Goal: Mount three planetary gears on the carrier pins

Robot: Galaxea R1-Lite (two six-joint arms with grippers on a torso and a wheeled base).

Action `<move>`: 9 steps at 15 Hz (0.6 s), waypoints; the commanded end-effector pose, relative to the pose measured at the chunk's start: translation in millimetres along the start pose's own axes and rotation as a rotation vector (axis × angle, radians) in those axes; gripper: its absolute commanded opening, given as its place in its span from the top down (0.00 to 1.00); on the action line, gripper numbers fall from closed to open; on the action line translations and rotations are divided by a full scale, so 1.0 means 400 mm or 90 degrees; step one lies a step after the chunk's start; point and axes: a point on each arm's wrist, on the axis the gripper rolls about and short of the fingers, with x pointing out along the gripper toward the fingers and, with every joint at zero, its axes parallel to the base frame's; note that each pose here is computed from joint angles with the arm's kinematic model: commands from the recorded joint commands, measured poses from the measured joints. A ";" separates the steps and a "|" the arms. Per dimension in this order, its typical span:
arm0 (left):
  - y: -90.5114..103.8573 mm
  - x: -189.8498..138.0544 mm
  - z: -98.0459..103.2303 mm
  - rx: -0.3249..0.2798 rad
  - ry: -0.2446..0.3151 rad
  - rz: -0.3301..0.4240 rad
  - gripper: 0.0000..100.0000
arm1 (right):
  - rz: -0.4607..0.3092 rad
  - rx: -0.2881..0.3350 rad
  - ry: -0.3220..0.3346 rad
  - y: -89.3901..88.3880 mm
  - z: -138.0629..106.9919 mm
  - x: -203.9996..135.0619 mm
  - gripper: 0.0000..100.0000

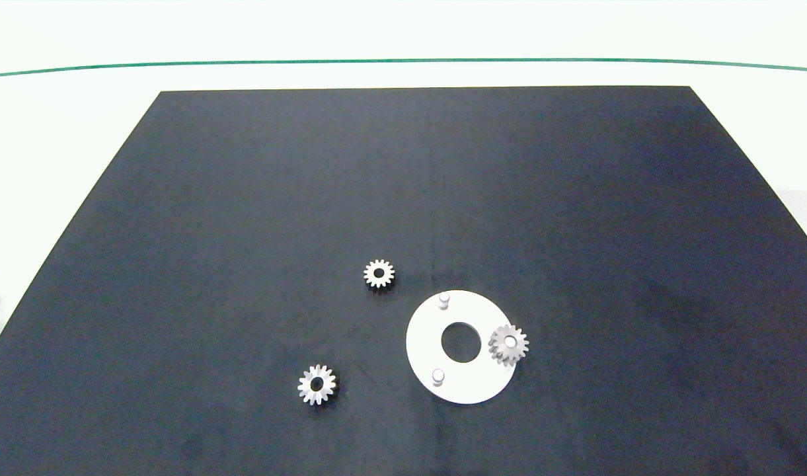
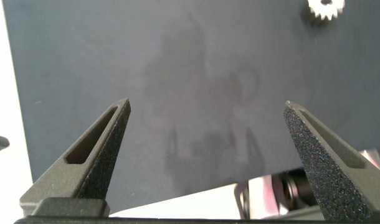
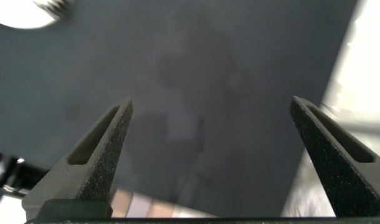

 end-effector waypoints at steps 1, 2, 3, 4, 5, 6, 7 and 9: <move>0.003 0.102 0.047 0.060 0.047 -0.120 0.00 | -0.100 0.047 -0.045 0.016 -0.178 -0.122 0.00; 0.002 0.131 0.066 0.077 0.035 -0.126 0.00 | -0.106 0.050 -0.044 0.022 -0.194 -0.123 0.00; 0.002 0.144 0.073 0.082 0.037 -0.130 0.00 | -0.110 0.051 -0.046 0.024 -0.198 -0.125 0.00; -0.009 0.181 0.093 0.104 0.034 -0.162 0.00 | -0.123 0.052 -0.051 0.028 -0.206 -0.135 0.00; -0.023 0.193 0.096 0.123 0.041 -0.187 0.00 | -0.132 0.053 -0.054 0.031 -0.210 -0.140 0.00; -0.043 0.206 0.096 0.151 0.056 -0.209 0.00 | -0.139 0.057 -0.059 0.033 -0.217 -0.146 0.00; -0.054 0.213 0.096 0.166 0.064 -0.213 0.00 | -0.142 0.058 -0.062 0.036 -0.222 -0.148 0.00; -0.088 0.228 0.109 0.200 0.039 -0.228 0.00 | -0.150 0.064 -0.073 0.039 -0.239 -0.161 0.00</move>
